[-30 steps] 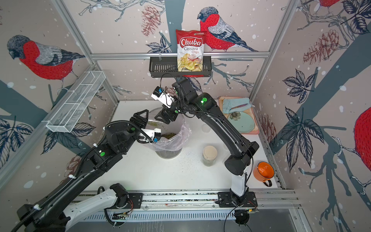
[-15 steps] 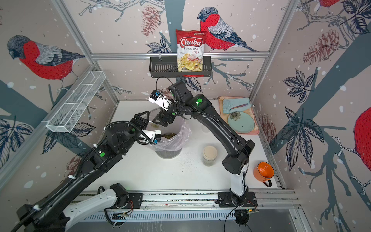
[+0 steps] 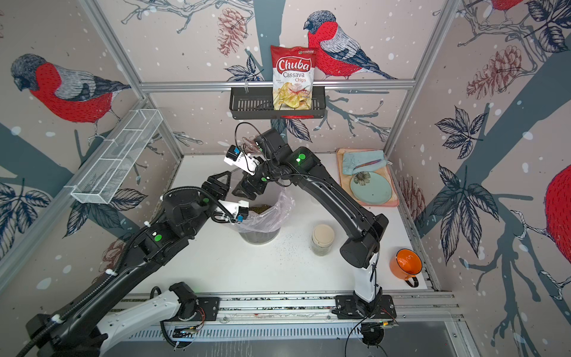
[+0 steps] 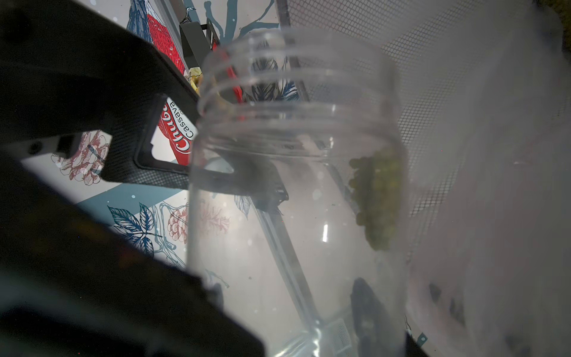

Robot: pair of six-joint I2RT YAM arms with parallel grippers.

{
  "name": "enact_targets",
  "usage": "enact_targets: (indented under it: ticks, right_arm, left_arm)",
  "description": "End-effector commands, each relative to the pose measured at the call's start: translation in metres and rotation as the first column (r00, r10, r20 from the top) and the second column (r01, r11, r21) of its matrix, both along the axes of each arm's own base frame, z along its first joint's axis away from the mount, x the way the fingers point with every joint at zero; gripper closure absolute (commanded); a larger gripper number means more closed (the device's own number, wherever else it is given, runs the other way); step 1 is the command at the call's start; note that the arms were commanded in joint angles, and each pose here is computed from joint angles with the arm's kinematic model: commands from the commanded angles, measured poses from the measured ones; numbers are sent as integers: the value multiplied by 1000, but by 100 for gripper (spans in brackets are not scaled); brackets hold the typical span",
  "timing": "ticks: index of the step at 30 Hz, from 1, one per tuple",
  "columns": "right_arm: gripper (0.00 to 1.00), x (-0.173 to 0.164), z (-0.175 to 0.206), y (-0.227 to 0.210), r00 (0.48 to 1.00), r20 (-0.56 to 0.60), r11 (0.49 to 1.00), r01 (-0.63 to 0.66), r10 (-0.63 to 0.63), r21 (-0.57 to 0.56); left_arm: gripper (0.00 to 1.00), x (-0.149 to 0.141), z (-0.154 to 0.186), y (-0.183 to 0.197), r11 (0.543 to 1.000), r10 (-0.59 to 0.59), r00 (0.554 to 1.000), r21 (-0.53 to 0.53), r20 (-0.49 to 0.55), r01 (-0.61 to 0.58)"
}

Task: Empty moldy mung beans from jars
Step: Pour the moldy mung beans from the jar into the trash bin.

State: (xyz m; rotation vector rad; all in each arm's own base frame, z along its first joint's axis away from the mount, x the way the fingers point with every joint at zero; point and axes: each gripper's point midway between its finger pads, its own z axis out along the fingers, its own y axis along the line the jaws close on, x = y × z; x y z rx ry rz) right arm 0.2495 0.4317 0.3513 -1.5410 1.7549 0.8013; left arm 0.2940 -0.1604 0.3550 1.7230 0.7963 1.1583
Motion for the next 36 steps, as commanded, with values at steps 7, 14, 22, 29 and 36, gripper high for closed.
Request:
enact_targets:
  ticks: [7, 14, 22, 29, 36]
  right_arm:
    - [13, -6, -13, 4, 999, 4, 998, -53, 54, -31]
    - [14, -9, -14, 9, 997, 0, 997, -75, 75, -29]
    - [21, -13, -20, 13, 994, -18, 994, -104, 103, -35]
    - [39, -18, -22, 13, 990, -29, 990, -136, 135, -34]
    - [50, -21, -23, 13, 988, -34, 988, -152, 151, -30]
  left_arm:
    - [100, -1, 20, -8, 999, -43, 996, 12, 79, 42]
    - [100, -1, 17, -8, 999, -44, 996, 14, 71, 43]
    - [100, -2, 20, -9, 999, -44, 996, 3, 80, 44]
    - [100, -2, 22, -8, 999, -39, 995, -10, 87, 40]
    - [98, -3, 23, -8, 999, -42, 995, -22, 87, 44]
